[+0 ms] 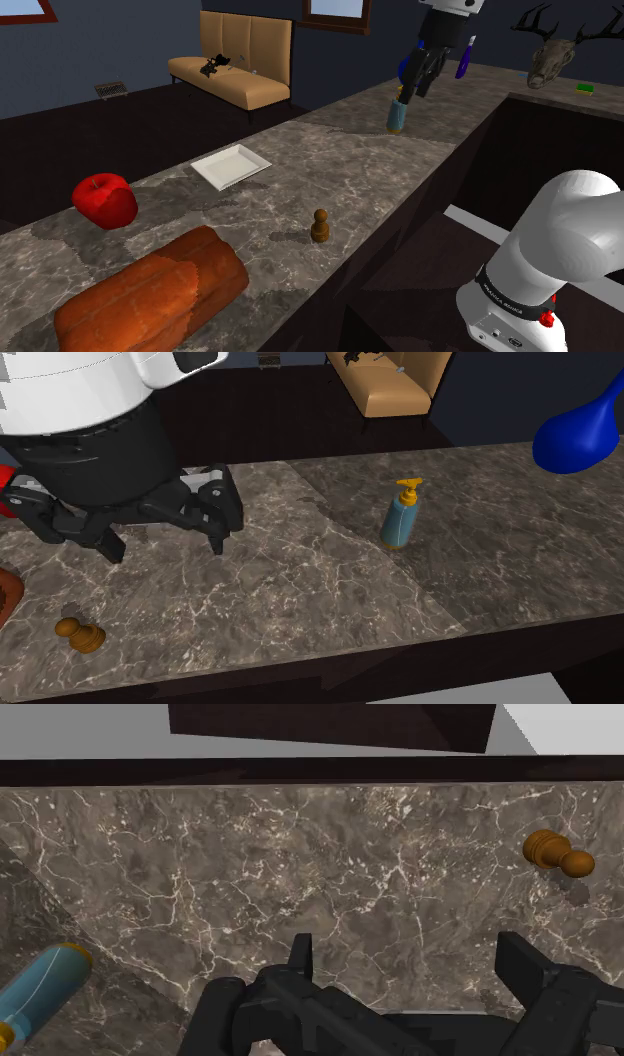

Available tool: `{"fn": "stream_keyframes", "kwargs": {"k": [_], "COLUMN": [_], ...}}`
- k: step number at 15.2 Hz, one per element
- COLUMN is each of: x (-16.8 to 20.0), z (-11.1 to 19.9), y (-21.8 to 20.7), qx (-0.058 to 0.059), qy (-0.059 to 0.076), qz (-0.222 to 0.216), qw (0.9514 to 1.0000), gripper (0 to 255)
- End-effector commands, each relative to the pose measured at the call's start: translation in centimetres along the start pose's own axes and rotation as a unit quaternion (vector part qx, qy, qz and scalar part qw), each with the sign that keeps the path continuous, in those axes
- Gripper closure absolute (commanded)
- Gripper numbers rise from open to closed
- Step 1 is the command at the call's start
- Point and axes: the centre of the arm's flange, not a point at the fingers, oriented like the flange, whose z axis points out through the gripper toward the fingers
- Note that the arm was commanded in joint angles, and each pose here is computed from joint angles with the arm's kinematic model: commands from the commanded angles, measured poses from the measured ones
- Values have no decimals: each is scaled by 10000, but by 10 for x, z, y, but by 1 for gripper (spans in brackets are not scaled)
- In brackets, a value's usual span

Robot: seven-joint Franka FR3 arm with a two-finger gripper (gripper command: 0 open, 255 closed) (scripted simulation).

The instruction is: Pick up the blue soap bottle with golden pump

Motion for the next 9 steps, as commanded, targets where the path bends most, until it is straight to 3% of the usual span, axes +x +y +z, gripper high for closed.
{"fn": "stream_keyframes", "kwargs": {"k": [1, 9], "x": [0, 75], "z": [0, 25], "y": [0, 79], "qx": [0, -149], "qy": [0, -420], "qz": [0, 572], "qw": [10000, 9974], "gripper": [0, 0]}}
